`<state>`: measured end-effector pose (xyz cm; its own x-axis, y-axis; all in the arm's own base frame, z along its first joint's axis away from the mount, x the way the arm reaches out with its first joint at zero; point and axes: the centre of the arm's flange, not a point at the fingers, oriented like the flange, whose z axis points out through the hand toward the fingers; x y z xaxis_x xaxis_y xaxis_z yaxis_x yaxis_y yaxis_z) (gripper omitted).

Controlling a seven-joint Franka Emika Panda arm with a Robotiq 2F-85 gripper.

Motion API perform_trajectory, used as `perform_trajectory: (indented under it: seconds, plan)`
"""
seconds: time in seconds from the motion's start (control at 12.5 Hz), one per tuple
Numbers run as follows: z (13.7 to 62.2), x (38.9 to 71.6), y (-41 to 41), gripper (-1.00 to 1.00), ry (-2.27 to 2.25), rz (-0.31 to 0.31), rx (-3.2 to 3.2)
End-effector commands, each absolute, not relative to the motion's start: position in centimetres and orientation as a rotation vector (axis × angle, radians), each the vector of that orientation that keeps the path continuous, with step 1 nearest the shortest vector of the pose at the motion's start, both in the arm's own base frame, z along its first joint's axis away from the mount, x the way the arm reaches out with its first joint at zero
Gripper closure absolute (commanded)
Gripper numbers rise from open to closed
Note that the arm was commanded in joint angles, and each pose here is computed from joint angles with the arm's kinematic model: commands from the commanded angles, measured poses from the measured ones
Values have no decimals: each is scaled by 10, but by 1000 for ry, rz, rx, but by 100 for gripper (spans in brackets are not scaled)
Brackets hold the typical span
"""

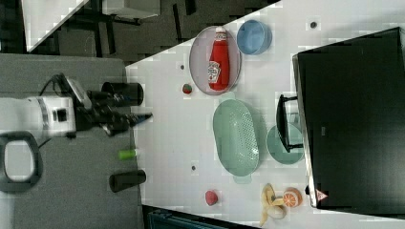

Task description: Drag strainer right to left.

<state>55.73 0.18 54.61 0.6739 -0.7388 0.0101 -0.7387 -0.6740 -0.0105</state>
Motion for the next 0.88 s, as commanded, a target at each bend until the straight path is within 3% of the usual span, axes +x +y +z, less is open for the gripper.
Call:
perform_trajectory:
  seconds: [0.08, 0.24, 0.56, 0.88]
  plan:
    - [626, 377, -33, -60, 1348, -37, -2832]
    - [625, 381, -32, -99, 1342, -58, -2830]
    - [587, 406, -30, -100, 1348, 1, -2851]
    - [512, 453, -28, -100, 1434, 77, -2844]
